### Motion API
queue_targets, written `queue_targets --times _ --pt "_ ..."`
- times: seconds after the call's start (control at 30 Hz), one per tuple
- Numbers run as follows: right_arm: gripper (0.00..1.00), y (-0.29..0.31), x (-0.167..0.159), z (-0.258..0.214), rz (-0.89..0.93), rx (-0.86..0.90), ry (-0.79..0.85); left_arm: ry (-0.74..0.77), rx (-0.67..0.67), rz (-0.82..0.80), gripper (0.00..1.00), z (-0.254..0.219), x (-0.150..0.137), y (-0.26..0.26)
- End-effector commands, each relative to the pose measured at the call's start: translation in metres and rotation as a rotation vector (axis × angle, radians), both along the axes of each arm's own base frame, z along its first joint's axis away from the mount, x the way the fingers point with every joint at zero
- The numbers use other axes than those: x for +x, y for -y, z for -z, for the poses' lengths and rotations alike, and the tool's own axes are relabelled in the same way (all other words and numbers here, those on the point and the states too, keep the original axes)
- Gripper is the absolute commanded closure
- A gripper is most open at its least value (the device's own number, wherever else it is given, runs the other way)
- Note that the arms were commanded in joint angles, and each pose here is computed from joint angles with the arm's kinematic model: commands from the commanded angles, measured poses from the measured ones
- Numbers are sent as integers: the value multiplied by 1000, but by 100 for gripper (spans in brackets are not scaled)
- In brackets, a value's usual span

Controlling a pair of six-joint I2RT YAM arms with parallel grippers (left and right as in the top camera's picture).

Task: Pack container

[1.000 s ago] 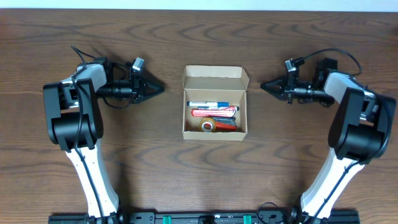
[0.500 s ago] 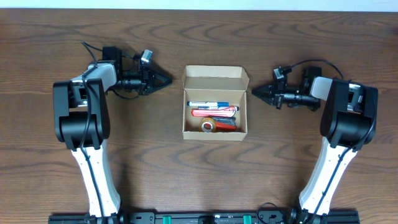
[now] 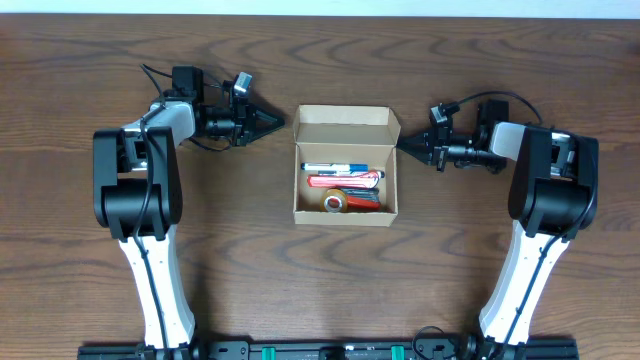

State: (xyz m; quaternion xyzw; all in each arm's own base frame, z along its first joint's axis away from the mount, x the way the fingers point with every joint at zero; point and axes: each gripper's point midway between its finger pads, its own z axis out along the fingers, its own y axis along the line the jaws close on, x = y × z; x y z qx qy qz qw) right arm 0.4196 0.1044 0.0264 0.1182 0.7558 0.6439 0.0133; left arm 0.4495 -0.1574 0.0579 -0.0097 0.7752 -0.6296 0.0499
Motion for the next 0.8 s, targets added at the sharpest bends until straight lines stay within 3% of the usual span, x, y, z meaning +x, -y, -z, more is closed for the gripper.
queue_targets --times 0.0,0.17,0.77 --pt "99 -5 -3 1 -9 32 -24 -50 -28 5 94 12 -3 1" --pt "99 -5 -3 1 -9 31 -24 -111 -118 32 94 29 -13 4" --pt "99 -17 6 -5 -35 47 39 -98 -141 61 94 21 3 23"
